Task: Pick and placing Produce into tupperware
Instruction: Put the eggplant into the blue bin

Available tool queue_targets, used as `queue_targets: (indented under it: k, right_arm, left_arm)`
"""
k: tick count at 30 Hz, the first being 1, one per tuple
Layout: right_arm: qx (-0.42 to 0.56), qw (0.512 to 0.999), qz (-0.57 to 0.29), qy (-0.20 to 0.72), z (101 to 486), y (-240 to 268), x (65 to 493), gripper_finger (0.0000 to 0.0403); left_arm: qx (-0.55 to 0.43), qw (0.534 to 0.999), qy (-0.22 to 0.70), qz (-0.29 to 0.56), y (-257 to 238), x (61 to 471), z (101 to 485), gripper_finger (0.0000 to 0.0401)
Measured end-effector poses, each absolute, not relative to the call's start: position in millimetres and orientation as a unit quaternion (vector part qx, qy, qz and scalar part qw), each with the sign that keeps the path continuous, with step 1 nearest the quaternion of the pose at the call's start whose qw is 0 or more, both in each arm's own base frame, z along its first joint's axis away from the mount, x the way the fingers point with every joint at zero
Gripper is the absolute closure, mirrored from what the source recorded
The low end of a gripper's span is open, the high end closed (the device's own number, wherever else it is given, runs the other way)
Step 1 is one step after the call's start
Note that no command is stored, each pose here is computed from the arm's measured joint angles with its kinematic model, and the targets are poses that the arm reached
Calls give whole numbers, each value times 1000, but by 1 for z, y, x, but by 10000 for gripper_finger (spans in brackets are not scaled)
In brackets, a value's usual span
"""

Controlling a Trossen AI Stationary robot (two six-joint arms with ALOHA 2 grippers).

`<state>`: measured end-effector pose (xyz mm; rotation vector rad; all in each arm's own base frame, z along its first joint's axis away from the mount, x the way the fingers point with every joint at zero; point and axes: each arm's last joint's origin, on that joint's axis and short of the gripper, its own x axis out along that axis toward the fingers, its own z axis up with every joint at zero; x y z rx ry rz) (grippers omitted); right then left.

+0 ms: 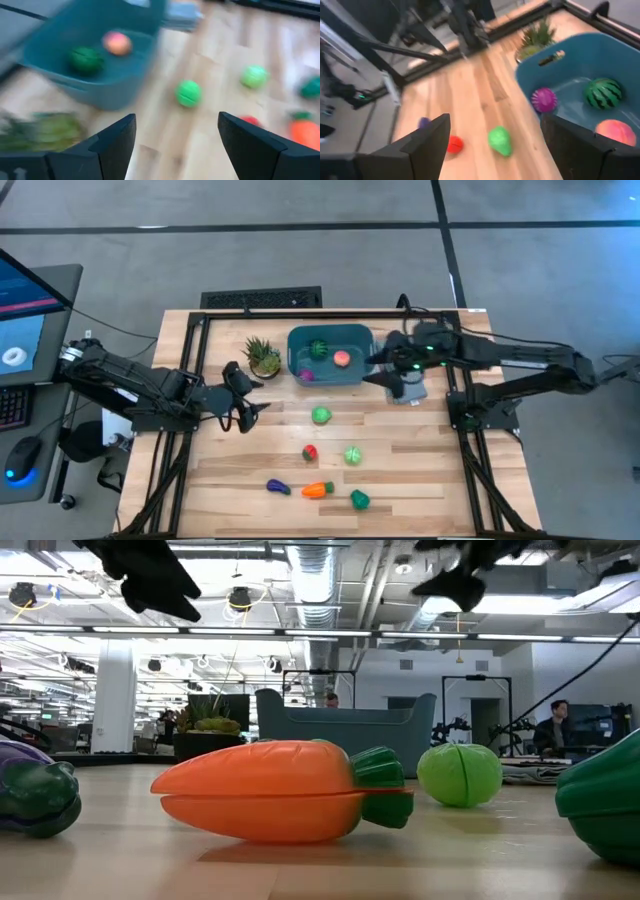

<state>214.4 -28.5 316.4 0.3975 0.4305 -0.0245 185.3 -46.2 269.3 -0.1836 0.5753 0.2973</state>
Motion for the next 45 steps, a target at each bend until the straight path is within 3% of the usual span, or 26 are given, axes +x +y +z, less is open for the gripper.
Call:
queue_targets:
  k: [9, 17, 35, 45]
  right_arm:
    - [225, 959, -14, 173, 320, -4, 165, 74]
    - [250, 952, -25, 174, 304, 10, 142, 74]
    - [243, 948, -18, 204, 290, 18, 128, 74]
    - [241, 951, 3, 195, 293, 19, 110, 74]
  left_arm:
    - [-147, 916, 372, -27, -69, 198, 253, 130]
    - [-131, 890, 414, -138, -116, 220, 223, 130]
    - [4, 842, 522, -132, -194, 275, 182, 130]
    - [0, 817, 567, -106, -204, 288, 163, 130]
